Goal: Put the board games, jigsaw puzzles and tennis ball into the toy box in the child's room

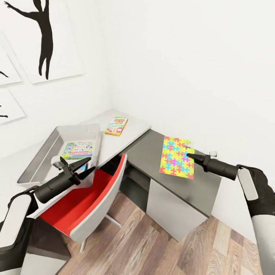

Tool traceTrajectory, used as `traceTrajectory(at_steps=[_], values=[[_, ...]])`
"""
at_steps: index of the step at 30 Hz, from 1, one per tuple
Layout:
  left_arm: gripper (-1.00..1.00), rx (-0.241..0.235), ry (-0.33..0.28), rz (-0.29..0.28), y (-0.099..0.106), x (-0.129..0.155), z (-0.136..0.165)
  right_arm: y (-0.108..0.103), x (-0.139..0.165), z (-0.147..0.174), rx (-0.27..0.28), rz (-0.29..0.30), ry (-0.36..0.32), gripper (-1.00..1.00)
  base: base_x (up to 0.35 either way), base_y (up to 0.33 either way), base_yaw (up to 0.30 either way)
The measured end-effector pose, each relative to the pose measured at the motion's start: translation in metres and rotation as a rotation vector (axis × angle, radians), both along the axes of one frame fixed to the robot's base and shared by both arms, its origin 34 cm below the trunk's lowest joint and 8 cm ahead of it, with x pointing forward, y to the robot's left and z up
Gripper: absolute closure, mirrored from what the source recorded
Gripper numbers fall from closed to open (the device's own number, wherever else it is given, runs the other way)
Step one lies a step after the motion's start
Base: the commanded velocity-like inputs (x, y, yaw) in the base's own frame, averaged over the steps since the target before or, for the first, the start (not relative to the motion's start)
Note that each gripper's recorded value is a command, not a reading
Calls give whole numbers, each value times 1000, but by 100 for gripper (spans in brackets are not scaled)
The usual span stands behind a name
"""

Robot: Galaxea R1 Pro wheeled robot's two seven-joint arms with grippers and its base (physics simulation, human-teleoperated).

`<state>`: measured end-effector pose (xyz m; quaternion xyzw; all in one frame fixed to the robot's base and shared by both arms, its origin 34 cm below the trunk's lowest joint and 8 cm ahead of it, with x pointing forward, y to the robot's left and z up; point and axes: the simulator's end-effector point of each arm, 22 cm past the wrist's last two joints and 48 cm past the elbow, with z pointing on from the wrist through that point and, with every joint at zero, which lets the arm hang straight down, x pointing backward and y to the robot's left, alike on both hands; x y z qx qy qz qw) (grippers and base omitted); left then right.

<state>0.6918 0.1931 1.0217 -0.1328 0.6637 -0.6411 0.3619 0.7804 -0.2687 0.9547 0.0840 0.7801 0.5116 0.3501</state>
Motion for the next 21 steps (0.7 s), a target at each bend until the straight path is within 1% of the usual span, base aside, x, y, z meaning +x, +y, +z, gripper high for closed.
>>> traceTrajectory(at_steps=[7, 11, 15, 21], values=[[-100, -10, -8, 11, 6, -2, 4, 7, 24, 18, -22, -24, -25, 100, 0, 0, 292], [-100, -12, -11, 12, 7, -2, 5, 8, 29, 22, -31, -30, -30, 100, 0, 0, 292], [-100, -14, -14, 14, 9, -3, 6, 10, 39, 33, -32, -37, -45, 100, 0, 0, 292], [-100, -14, -14, 15, 10, -3, 6, 13, 45, 32, -31, -44, -34, 100, 0, 0, 292]])
